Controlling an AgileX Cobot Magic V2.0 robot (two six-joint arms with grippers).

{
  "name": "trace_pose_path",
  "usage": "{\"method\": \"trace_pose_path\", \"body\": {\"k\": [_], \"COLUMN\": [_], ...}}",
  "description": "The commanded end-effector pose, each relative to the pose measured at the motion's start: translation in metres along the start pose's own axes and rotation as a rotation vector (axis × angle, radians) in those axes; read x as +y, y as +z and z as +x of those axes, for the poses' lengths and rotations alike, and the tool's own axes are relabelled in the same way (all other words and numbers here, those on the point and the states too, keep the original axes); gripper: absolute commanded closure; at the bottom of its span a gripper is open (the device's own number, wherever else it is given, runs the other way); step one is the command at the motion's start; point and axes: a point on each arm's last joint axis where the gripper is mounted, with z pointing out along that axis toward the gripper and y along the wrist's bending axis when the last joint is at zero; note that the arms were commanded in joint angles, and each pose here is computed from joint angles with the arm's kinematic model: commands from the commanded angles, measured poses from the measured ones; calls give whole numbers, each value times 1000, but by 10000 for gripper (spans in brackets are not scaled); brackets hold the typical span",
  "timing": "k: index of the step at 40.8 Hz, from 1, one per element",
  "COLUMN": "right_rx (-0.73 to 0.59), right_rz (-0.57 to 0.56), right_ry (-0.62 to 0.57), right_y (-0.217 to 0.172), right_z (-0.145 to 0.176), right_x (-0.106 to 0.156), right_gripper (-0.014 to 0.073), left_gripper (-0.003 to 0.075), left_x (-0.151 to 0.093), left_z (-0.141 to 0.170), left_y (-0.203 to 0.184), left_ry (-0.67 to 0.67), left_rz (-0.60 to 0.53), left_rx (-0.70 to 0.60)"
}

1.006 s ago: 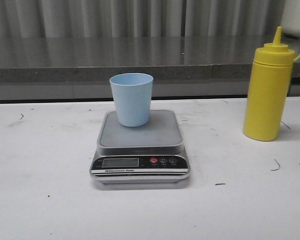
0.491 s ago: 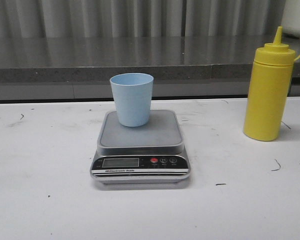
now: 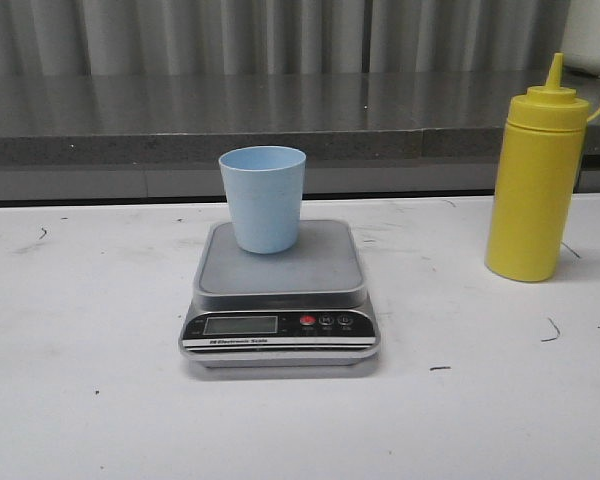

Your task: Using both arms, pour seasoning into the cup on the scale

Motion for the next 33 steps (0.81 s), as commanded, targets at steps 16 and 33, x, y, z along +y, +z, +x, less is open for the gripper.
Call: {"method": "trace_pose_path", "body": {"k": [16,33], "right_rx": [-161,-171], "right_rz": [41,41], "right_ry": [-19,-8], "right_y": [-2,-2], "right_z": [-11,-12], "right_x": [-2,-2], "right_gripper": [707,664], "left_gripper": [740,740], "left_x": [0,0], "left_z": [-4,-4], "left_y": [-2,-2], "left_ry": [-13,-13], "left_rz": [5,5], "left_rx": [-85,-85]}}
